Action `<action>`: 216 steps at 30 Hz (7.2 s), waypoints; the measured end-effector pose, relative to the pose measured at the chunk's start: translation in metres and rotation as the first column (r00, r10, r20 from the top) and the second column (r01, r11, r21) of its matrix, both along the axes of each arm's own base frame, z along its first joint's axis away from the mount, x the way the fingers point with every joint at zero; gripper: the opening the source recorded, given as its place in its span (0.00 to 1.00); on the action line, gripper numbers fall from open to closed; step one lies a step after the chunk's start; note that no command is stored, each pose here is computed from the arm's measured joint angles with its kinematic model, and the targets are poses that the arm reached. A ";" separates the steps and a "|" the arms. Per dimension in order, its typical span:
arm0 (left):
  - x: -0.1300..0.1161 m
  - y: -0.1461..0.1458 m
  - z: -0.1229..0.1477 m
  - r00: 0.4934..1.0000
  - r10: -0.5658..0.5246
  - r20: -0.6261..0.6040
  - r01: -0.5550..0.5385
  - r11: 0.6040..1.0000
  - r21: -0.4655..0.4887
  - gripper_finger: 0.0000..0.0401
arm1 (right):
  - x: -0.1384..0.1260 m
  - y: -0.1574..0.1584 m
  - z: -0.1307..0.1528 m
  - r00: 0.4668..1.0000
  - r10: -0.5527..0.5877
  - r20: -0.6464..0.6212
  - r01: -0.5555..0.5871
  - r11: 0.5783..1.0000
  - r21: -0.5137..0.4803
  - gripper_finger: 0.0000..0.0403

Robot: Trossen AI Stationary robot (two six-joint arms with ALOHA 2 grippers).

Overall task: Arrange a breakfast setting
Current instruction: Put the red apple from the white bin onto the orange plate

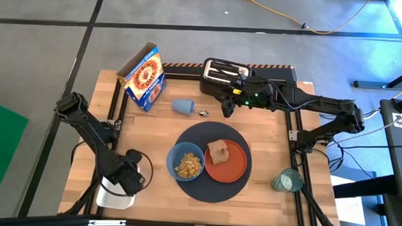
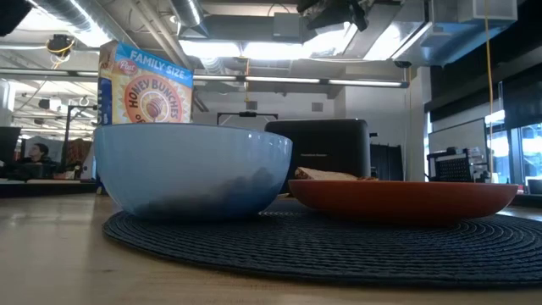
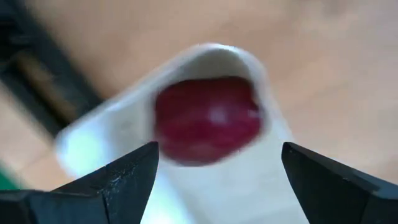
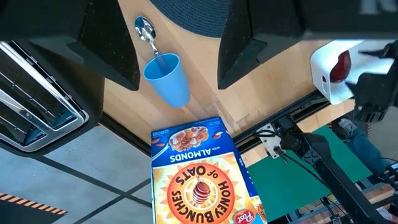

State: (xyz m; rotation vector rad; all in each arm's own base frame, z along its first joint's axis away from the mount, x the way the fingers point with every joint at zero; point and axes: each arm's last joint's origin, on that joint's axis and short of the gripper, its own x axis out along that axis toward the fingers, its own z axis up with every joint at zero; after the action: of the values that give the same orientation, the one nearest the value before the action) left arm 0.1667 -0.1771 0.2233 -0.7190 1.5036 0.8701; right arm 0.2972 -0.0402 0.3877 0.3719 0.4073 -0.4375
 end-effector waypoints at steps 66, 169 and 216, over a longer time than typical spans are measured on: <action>-0.019 -0.003 -0.013 0.602 -0.794 -0.087 0.796 0.605 -0.009 0.78 | 0.000 0.001 0.001 1.000 -0.004 0.017 0.004 0.999 0.037 0.51; 0.042 0.145 0.151 0.038 -0.114 0.993 -0.379 0.918 0.120 0.67 | 0.036 0.044 -0.048 0.662 0.263 0.702 -0.626 0.709 0.325 0.51; 0.099 0.169 0.155 -0.171 -0.251 0.953 -0.484 0.864 0.141 0.67 | 0.043 0.030 -0.049 0.687 0.141 0.713 -0.448 0.855 0.262 0.25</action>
State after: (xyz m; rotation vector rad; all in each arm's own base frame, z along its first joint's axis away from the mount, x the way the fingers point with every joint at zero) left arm 0.2658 -0.0082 0.3779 -0.8086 -0.3812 0.4220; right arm 0.3407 -0.0106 0.3389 0.8405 -0.1729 0.1476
